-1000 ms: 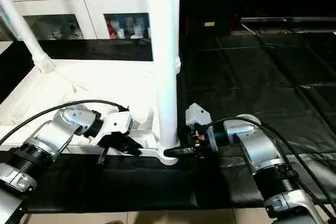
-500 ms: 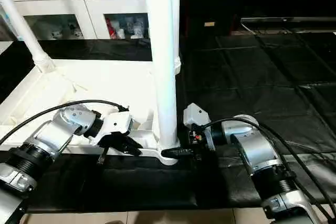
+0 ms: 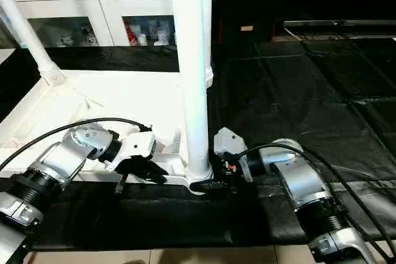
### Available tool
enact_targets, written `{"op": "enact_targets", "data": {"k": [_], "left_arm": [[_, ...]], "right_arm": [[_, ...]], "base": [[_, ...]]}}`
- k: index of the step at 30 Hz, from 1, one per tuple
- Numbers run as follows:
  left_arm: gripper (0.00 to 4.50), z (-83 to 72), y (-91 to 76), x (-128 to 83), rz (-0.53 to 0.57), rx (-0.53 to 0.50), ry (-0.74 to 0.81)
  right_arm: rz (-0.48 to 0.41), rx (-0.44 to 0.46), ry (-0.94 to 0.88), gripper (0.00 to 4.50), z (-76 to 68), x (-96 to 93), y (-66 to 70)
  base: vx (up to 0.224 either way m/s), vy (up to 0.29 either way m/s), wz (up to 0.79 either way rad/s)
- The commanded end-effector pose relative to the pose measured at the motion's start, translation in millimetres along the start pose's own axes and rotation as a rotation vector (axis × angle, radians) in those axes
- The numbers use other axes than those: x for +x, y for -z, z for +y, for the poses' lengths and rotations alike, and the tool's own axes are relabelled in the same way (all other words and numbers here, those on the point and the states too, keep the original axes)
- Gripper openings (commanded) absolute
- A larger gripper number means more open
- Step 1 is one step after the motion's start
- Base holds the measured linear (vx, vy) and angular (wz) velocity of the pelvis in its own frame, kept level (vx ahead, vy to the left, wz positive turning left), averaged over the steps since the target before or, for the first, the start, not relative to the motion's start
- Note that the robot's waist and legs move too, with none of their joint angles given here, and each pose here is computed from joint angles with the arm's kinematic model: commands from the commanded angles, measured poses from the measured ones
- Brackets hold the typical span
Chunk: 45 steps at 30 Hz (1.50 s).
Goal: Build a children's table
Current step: Rotate leg to tighten
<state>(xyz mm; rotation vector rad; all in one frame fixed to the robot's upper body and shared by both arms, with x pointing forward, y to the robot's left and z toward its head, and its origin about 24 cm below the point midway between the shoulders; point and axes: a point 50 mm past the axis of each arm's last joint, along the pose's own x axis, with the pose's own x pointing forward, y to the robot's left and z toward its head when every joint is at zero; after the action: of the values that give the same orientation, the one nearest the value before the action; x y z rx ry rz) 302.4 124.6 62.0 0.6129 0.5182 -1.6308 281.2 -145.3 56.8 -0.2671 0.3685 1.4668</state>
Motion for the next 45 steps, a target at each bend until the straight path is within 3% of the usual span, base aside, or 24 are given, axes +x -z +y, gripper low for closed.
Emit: {"op": "enact_targets", "data": {"k": [1, 12, 19, 29, 33, 37, 39, 45], "left_arm": [[0.00, -4.9, -2.8, 5.9, 0.026, 0.041, 0.077], [0.00, -5.0, -3.0, 5.9, 0.027, 0.041, 0.083], [0.00, -6.6, -2.8, 7.1, 0.020, 0.030, 0.091], [0.00, -10.1, -5.3, 18.1, -0.047, -0.037, 0.059], [0.00, -5.0, -10.2, 29.7, -0.107, -0.100, -0.048], [0.00, -0.7, -13.2, 33.8, -0.135, -0.137, -0.122], [0.00, 8.8, -16.9, 35.7, -0.157, -0.192, -0.256], [0.00, 21.4, -26.4, 39.6, -0.190, -0.264, -0.411]], "right_arm": [[-0.014, -0.012, -0.005, 3.79, 0.0, -0.2, -3.9], [-0.030, -0.001, -0.019, 2.82, 2.5, 0.6, -3.6], [-0.061, 0.034, -0.030, 2.74, 8.5, 3.9, 0.4], [-0.166, 0.214, 0.083, 2.72, 17.5, 19.5, 15.6], [-0.169, 0.312, 0.258, 2.72, 15.5, 32.9, 26.3], [-0.183, 0.345, 0.324, 2.72, 13.6, 38.2, 27.2], [-0.162, 0.368, 0.434, 2.72, 7.5, 43.5, 30.3], [-0.140, 0.421, 0.585, 2.72, -5.4, 51.0, 33.8]], "base": [[0.000, 0.000, 0.00], [0.000, 0.000, 0.00], [0.000, 0.000, 0.00], [0.000, 0.000, 0.00], [0.000, 0.000, 0.00], [0.000, 0.000, 0.00], [0.000, 0.000, 0.00], [0.000, 0.000, 0.00]]}}
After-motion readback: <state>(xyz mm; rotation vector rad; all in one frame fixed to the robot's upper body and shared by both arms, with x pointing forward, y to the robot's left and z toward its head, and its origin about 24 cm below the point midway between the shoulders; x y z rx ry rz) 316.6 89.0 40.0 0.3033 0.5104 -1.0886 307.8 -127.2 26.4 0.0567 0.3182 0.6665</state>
